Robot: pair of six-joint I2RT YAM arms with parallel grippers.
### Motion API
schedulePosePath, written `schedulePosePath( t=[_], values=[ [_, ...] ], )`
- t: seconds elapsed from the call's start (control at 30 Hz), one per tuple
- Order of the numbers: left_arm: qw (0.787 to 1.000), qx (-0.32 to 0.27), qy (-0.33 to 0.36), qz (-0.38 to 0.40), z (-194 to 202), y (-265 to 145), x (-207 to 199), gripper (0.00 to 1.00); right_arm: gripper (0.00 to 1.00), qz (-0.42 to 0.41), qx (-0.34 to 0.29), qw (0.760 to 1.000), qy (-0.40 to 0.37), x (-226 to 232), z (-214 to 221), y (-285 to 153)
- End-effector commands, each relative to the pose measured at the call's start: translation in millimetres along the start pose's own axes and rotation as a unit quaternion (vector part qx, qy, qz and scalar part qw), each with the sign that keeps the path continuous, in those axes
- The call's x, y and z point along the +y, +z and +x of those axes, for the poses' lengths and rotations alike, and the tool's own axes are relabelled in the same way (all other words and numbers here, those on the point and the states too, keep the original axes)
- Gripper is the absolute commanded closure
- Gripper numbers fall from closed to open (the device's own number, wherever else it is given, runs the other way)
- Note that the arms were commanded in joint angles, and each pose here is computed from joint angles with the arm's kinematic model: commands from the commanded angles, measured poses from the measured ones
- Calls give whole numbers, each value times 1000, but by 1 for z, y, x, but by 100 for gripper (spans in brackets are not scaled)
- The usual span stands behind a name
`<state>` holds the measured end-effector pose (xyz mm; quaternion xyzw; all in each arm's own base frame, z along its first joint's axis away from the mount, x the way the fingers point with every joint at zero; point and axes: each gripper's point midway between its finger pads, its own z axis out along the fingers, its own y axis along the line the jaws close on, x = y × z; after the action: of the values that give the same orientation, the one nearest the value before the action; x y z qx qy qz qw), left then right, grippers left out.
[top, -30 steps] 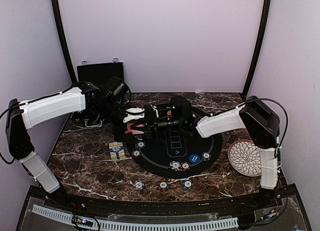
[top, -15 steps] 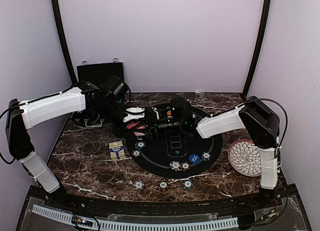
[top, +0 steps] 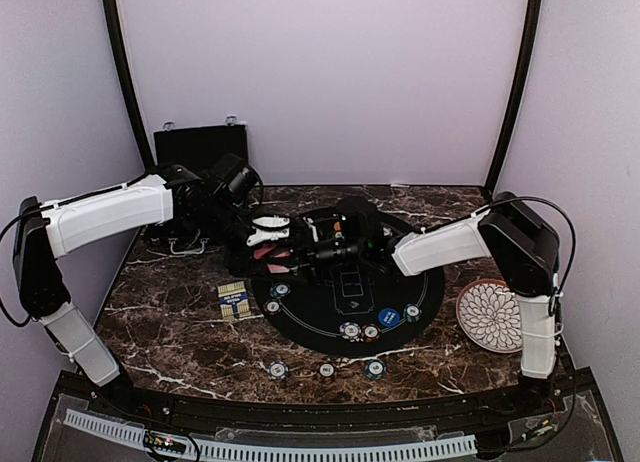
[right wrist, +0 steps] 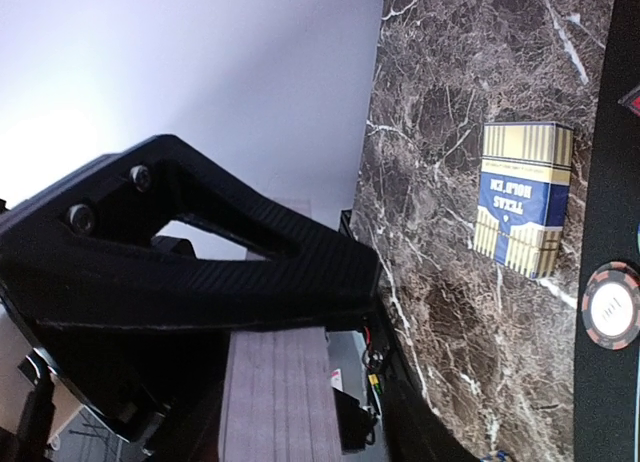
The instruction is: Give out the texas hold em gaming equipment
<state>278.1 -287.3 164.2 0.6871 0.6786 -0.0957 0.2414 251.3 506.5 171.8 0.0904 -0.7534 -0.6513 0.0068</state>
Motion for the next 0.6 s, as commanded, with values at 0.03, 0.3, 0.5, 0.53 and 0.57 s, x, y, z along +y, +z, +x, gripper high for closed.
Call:
schedulePosePath(
  t=[0.03, 0.3, 0.5, 0.53, 0.57],
  values=[
    [1000, -9, -4, 2, -4, -7, -2, 81, 47, 3, -21, 1000, -22, 10, -16, 0],
    [1000, -10, -13, 2, -4, -8, -3, 81, 46, 11, -25, 1000, -15, 8, -20, 1],
    [1000, -8, -14, -1, 0, -7, -6, 82, 46, 36, -30, 999, -14, 1, -21, -4],
    [1000, -8, -15, -1, 0, -7, -6, 82, 46, 41, -30, 999, -14, -1, -21, -5],
    [1000, -8, -17, -1, 0, -8, -6, 82, 47, 45, -31, 998, -15, -2, -21, -6]
  ],
)
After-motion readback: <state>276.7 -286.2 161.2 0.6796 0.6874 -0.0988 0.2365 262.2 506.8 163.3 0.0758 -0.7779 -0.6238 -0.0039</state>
